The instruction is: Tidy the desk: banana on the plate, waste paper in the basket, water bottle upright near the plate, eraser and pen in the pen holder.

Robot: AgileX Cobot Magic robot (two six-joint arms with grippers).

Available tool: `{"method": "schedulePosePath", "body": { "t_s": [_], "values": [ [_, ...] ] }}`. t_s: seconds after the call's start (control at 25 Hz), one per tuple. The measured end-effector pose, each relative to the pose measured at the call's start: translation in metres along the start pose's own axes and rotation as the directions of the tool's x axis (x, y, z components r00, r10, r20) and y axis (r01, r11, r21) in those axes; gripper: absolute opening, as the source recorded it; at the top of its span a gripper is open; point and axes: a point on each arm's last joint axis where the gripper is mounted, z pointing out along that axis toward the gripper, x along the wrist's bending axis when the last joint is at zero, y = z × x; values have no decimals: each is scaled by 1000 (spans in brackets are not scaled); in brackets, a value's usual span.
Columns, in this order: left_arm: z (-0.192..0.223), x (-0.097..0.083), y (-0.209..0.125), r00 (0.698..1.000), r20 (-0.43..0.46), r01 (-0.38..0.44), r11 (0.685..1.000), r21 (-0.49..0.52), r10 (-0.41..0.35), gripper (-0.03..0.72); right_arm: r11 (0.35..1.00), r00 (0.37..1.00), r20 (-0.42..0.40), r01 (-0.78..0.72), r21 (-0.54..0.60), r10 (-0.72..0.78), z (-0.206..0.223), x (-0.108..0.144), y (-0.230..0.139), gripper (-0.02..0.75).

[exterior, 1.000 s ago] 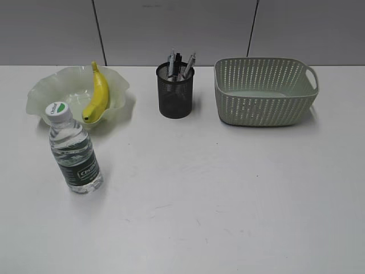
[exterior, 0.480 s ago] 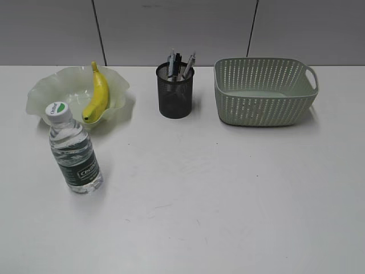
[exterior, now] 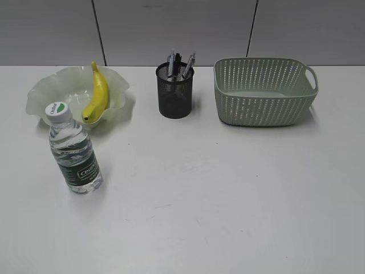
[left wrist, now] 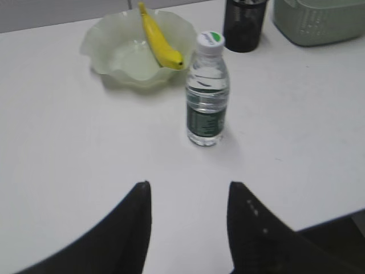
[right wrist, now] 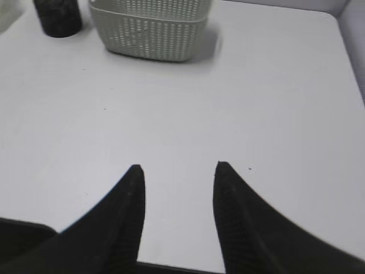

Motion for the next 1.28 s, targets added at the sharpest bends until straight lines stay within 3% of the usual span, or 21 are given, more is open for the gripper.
{"method": "schedulePosePath", "body": {
  "t_s": [0.16, 0.28, 1.28],
  "values": [
    [-8, -2, -4, 992, -110, 49, 997, -66, -56, 290, 999, 994, 103, -48, 0, 48, 0, 1, 0, 328],
    [-8, -2, -4, 989, -131, 59, 996, -72, -68, 263, 998, 988, 137, -65, -2, 64, 0, 1, 0, 328],
    [-8, -2, -4, 984, -156, 71, 995, -74, -82, 243, 998, 988, 142, -67, -2, 67, 0, 1, 0, 325]
  ]
}}
